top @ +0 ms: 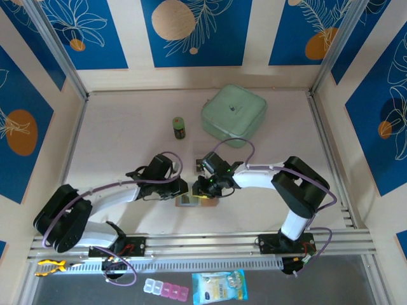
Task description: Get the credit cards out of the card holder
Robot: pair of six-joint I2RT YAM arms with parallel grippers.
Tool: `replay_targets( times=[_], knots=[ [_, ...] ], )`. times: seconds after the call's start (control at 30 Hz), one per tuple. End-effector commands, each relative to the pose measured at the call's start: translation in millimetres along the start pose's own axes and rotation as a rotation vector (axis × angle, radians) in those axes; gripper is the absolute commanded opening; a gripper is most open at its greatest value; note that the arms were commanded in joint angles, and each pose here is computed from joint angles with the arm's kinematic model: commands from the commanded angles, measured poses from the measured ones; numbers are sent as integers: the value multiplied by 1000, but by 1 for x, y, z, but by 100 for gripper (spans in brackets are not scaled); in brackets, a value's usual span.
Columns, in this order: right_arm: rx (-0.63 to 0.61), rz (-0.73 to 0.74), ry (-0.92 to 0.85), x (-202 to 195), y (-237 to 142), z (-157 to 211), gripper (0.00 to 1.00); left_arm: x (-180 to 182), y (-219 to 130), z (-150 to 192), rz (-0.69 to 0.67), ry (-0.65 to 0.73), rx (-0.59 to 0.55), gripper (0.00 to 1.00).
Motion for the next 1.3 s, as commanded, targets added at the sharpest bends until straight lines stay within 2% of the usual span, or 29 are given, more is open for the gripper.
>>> replay_targets(
  times=[0.0,0.3,0.7,1.1,1.27],
  knots=[
    [12,-11,20,-2,-3,6,29,-11,5,4,13,13,28,17],
    [5,-29,10,1,-6,4,28,-20,14,8,12,23,48,16],
    [-66,-11,-8,3,-39,-1,28,-41,9,7,11,44,44,15],
    [-124,-16,-7,-12,-70,-4,28,-59,28,9,-16,64,64,14],
    [-147,-14,-11,-19,-79,-5,28,-65,34,12,-30,71,70,17]
  ],
)
Point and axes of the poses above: each hand's point on the last joint's axis, 136 mm out from that joint toward the fingers, its own y axis out along the fingers, its own x axis along the line the jaws close on, z = x × y, the point moved 3 cm from there along -y, back along the fingers, and after that the axes turned 15 degrees about -y, right-handed, at the moved point
